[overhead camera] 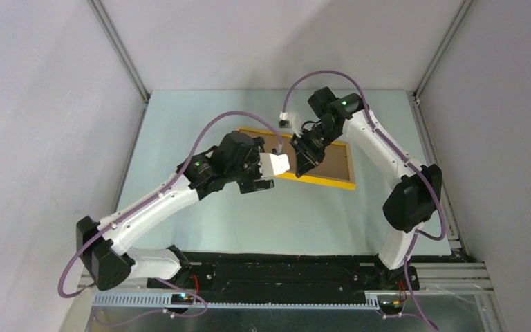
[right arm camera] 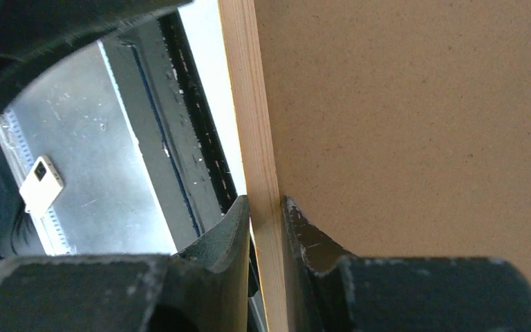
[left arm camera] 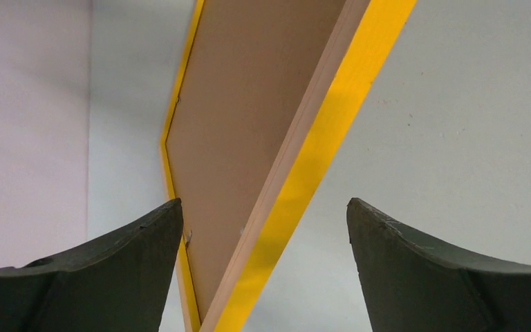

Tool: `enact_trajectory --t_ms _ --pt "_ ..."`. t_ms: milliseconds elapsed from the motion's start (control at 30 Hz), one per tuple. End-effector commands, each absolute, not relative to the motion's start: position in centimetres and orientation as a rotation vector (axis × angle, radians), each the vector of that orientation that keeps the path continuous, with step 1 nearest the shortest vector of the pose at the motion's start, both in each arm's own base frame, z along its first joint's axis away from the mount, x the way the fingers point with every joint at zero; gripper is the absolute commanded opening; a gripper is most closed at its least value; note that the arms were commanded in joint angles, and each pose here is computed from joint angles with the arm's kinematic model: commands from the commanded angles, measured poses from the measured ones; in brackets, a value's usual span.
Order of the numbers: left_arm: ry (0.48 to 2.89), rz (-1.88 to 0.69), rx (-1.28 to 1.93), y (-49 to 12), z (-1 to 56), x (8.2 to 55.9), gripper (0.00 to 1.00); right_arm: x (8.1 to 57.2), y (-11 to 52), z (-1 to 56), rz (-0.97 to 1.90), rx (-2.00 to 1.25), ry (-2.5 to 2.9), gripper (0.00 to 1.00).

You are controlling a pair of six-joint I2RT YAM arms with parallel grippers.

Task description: Put the photo into the frame

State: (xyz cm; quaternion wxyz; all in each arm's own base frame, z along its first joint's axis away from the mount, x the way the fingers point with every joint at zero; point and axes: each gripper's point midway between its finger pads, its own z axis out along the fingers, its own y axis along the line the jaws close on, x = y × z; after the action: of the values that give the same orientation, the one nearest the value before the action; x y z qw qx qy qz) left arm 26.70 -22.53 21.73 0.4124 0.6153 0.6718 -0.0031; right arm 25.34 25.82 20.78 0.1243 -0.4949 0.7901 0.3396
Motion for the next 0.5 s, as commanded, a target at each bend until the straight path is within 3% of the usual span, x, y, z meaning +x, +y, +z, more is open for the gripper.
enact_trajectory --t_ms 0,133,467 --pt "1.609 0.085 1.594 -24.6 23.1 28.5 0.91 24.2 25.9 24.0 1.156 -1.397 2.276 0.00" --pt "1.600 0.082 1.631 -26.0 22.7 29.0 0.86 24.1 25.5 24.4 1.169 -1.388 2.275 0.00" --pt "1.594 0.089 1.675 -27.7 21.8 29.4 0.57 24.1 24.3 25.3 1.228 -1.346 2.286 0.00"
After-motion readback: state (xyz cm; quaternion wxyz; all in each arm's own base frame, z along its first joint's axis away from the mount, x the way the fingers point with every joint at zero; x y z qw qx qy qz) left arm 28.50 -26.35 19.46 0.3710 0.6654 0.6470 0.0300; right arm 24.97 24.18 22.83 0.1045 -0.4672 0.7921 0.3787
